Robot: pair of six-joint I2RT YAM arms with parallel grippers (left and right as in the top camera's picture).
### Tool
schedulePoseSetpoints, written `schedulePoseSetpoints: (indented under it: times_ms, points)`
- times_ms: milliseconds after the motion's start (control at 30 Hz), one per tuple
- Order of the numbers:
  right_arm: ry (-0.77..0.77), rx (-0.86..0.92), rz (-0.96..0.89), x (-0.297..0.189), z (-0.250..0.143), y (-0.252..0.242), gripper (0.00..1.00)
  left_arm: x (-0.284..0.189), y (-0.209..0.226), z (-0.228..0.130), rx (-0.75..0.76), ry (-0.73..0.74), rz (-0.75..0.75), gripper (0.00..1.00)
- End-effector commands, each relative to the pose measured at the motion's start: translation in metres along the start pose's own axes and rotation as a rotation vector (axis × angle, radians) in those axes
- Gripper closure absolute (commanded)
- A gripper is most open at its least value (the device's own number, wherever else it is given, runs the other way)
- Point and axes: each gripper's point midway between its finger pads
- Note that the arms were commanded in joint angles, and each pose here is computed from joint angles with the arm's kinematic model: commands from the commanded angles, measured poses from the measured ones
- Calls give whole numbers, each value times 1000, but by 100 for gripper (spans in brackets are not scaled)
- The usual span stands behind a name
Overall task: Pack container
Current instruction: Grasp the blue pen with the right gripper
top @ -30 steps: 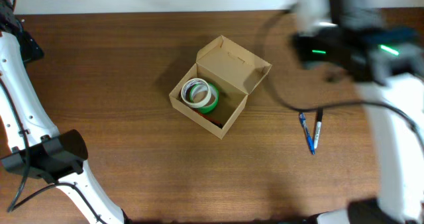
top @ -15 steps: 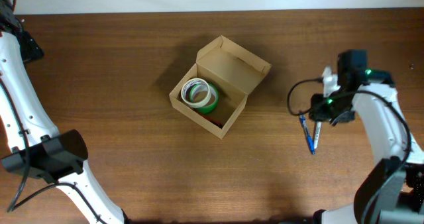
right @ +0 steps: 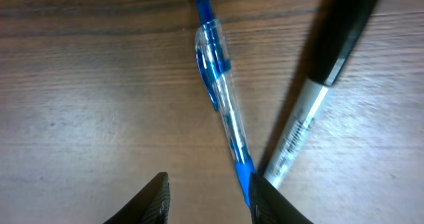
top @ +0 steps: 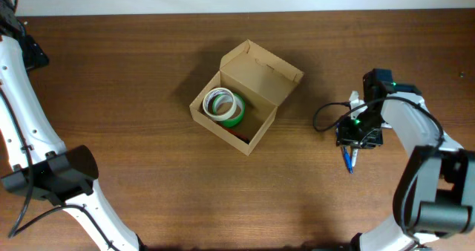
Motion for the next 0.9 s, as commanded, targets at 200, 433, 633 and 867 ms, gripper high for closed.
schedulePoseSetpoints:
  times_ms: [200,433,633,867]
  points:
    - [43,21,13,30,6,0,60,-2,2,2,5,-6,-3,0]
    - [46,20,-2,41,10,-5,60,-2,2,2,5,-6,-3,0]
    - [40,16,-68,41,12,-16,65,-2,2,2,5,-6,-3,0]
    - [36,14,-212,38,16,-42,63,-2,2,2,5,-6,-3,0]
Point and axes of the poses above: each gripper's point midway between its finger pads, its own x axis out along the fingers, its own y axis along the line the jaws close on, z = x × y, and after that the axes turned 13 degrees about -x, right-handed
